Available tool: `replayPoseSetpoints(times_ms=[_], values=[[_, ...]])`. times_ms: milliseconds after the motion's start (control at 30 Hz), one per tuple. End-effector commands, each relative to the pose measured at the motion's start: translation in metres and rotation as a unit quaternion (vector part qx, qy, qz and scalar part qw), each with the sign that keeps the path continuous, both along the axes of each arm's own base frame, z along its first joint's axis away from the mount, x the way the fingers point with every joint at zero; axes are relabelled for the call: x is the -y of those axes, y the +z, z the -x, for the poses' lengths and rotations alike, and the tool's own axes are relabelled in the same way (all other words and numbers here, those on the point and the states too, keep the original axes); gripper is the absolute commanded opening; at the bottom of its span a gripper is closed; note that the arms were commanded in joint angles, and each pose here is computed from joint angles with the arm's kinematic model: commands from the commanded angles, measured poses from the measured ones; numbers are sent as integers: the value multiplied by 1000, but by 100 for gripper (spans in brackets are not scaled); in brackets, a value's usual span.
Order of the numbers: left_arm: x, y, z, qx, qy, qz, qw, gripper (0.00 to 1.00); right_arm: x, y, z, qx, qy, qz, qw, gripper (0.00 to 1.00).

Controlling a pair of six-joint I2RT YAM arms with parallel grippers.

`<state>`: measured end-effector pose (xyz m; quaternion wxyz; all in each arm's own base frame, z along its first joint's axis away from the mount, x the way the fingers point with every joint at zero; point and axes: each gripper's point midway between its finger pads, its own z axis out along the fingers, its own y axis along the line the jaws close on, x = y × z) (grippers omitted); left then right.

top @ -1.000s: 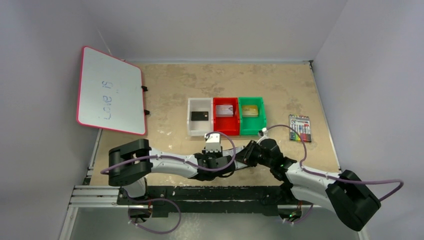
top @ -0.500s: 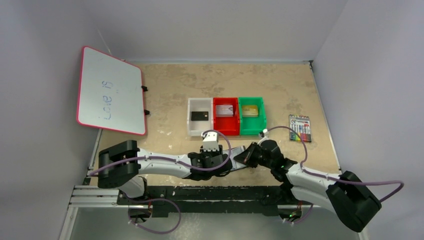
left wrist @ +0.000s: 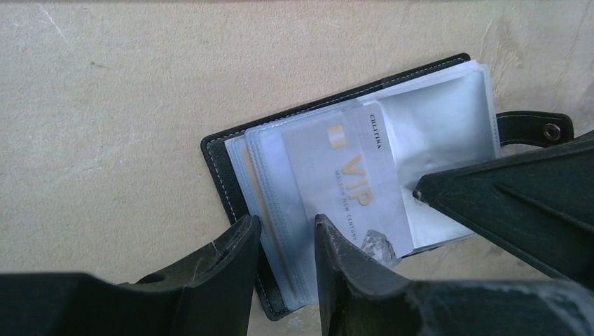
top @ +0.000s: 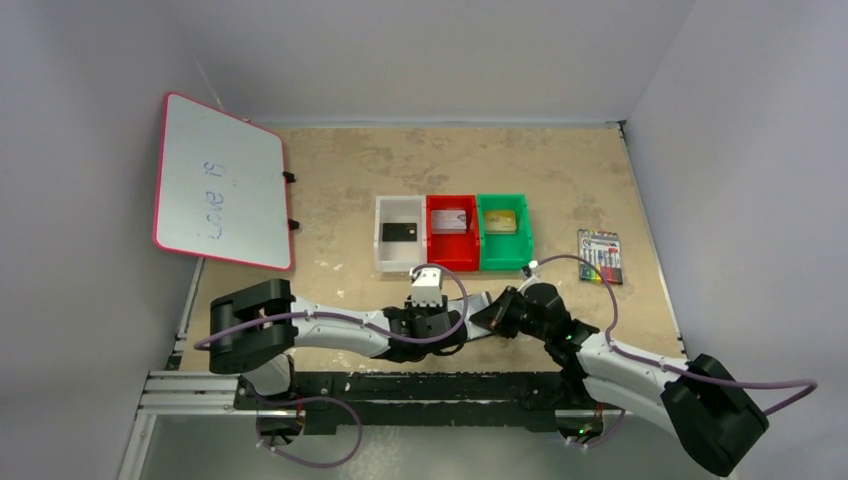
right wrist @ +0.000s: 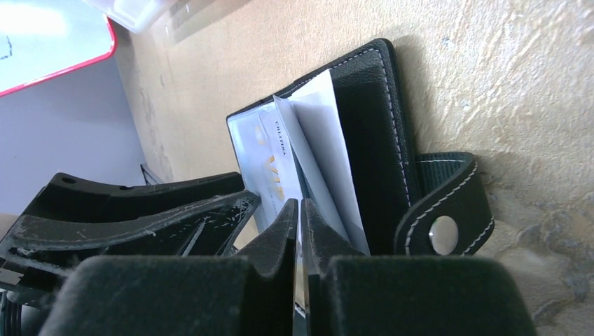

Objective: Take the credit cards out of the card holder
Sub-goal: Remove the credit card from the card holder.

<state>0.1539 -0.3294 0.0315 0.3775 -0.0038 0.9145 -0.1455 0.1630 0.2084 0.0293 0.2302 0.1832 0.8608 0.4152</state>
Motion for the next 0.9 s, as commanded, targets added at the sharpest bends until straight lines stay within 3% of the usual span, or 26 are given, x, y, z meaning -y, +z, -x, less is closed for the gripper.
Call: replayPoseSetpoints(times_ms=[0,300,500,567,667,867], values=[[5,4,-4,6,6,-7,1000,32,-3,8,-3,19,8,-6,1000,9],[1,-8,-4,3,0,-40,999,26,-7,2,-10,15,19,21,999,22],[-5,-18,-2,-2,2,-61,998,23,-15,3,-8,16,40,4,999,23],[-5,-20,-2,-3,-1,-66,998,21,-19,5,-6,18,49,-9,999,18],[-7,-23,-3,-3,2,-76,997,19,-16,3,-8,13,40,0,999,0],[-25,-24,-6,8,21,-109,994,15,4,0,-14,13,-9,41,999,0]])
